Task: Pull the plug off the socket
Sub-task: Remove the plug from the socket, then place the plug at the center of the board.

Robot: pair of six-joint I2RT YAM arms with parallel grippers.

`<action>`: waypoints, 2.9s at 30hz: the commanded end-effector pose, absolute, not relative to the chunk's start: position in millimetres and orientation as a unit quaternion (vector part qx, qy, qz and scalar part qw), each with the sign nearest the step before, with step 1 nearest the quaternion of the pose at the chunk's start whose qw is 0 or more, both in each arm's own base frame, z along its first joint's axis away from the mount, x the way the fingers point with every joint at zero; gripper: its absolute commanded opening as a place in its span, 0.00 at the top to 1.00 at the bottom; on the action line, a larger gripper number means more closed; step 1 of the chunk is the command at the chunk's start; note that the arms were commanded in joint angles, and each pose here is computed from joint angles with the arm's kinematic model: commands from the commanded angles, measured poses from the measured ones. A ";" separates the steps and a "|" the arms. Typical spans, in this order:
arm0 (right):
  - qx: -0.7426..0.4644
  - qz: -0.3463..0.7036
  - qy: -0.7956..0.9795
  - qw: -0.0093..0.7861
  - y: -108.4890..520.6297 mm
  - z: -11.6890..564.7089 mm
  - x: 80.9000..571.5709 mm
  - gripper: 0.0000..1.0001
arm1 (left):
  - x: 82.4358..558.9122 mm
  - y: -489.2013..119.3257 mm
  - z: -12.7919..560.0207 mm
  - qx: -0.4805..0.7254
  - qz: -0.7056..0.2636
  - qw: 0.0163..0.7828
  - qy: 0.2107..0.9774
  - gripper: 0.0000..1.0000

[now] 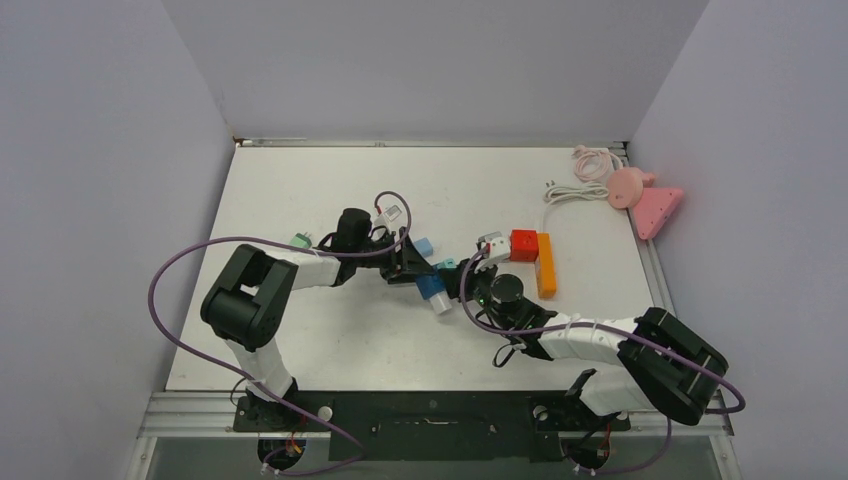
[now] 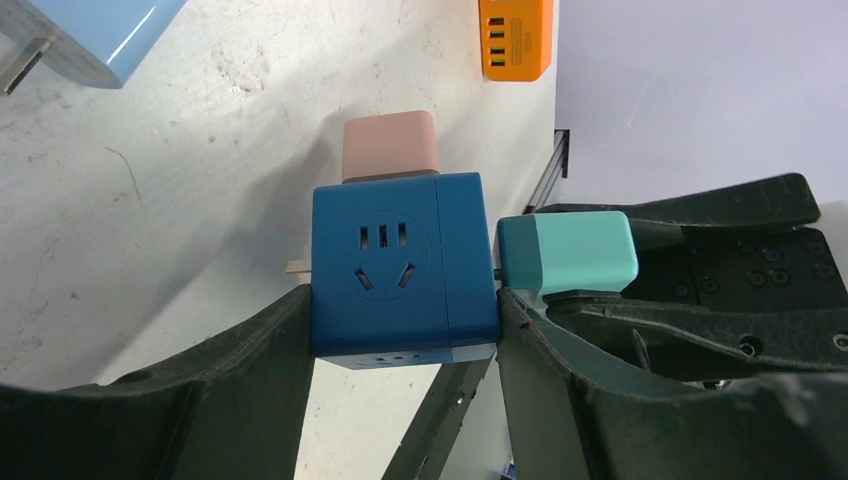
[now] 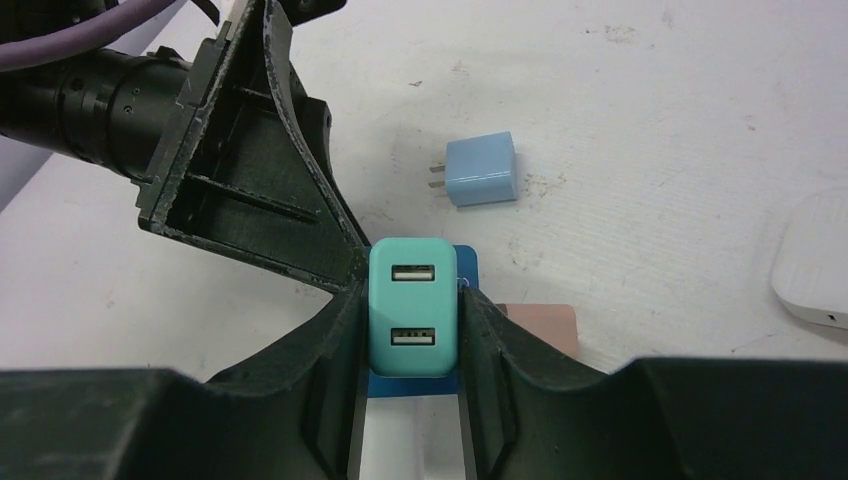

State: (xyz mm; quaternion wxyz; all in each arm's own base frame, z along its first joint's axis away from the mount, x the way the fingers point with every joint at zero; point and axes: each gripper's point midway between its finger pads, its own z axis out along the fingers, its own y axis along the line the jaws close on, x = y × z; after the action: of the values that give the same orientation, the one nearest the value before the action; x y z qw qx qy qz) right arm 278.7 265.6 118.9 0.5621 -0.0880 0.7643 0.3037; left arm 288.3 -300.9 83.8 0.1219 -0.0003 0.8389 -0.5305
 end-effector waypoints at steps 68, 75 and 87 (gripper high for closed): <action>-0.034 0.322 0.804 0.499 275.1 69.1 366.9 0.15 | 332.1 -197.5 246.6 0.058 -0.484 0.435 0.757 1.00; -0.038 0.371 0.755 0.540 260.1 132.5 357.5 0.00 | 323.5 -202.0 263.1 0.091 -0.496 0.458 0.732 1.00; -0.145 0.567 0.609 0.536 266.5 261.7 302.6 0.10 | 275.2 -229.2 305.0 0.204 -0.562 0.487 0.637 1.00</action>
State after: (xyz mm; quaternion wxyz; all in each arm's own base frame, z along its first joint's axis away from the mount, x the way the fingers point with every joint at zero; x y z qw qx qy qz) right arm 337.5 251.0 205.1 0.5425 -0.0744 0.6870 0.4776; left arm 300.8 -217.0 252.2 0.4356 0.1193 0.7267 -0.5177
